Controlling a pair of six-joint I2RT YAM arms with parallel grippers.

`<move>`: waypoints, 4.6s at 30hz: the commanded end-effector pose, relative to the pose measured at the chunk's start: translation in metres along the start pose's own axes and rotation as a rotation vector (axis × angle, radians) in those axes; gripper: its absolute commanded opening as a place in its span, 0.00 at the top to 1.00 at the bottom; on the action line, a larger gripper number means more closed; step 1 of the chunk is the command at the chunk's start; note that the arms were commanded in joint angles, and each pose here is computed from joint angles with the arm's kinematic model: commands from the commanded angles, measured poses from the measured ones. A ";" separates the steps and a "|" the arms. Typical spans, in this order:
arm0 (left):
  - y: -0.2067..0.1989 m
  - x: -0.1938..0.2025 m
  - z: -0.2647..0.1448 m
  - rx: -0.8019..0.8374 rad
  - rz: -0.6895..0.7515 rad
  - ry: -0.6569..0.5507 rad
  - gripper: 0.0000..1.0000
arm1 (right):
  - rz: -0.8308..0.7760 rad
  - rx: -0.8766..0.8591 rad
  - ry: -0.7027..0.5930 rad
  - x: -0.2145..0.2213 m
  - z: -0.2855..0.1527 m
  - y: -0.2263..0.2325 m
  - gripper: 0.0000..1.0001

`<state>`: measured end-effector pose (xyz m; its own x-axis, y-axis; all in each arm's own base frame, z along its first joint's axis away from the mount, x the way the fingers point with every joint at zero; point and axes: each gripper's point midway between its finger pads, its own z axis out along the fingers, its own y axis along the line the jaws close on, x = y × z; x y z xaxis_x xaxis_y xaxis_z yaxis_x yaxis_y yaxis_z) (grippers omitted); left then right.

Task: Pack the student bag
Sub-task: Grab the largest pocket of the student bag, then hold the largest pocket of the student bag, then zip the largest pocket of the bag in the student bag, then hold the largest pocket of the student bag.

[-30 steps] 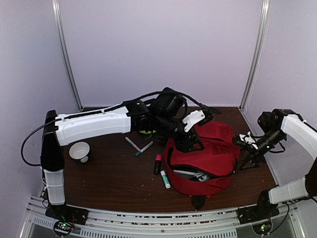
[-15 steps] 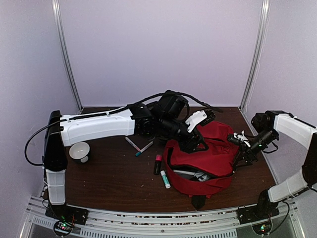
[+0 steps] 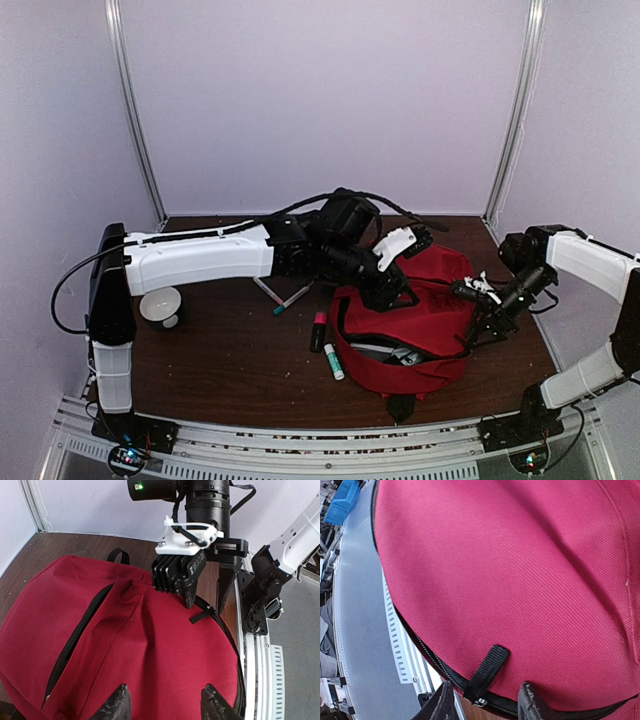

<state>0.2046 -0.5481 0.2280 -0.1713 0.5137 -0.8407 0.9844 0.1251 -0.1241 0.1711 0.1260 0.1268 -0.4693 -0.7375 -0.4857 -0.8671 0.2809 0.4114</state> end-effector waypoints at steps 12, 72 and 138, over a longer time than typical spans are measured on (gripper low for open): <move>-0.055 -0.016 0.038 0.039 0.648 -0.040 0.45 | -0.182 -0.083 -0.055 0.005 -0.036 0.038 0.54; -0.066 -0.025 0.101 -0.230 0.909 0.054 1.00 | -0.609 0.272 -0.043 0.019 0.003 -0.017 0.41; -0.038 0.017 -0.016 -0.540 0.596 -0.027 1.00 | -0.550 0.231 -0.186 -0.069 0.018 0.021 0.59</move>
<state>0.1567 -0.5444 0.1898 0.4205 0.6590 -0.6236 0.7698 0.1047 0.6297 0.1673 0.1962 0.1561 0.0749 -0.6686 -0.7398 -0.9965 -0.0235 -0.0797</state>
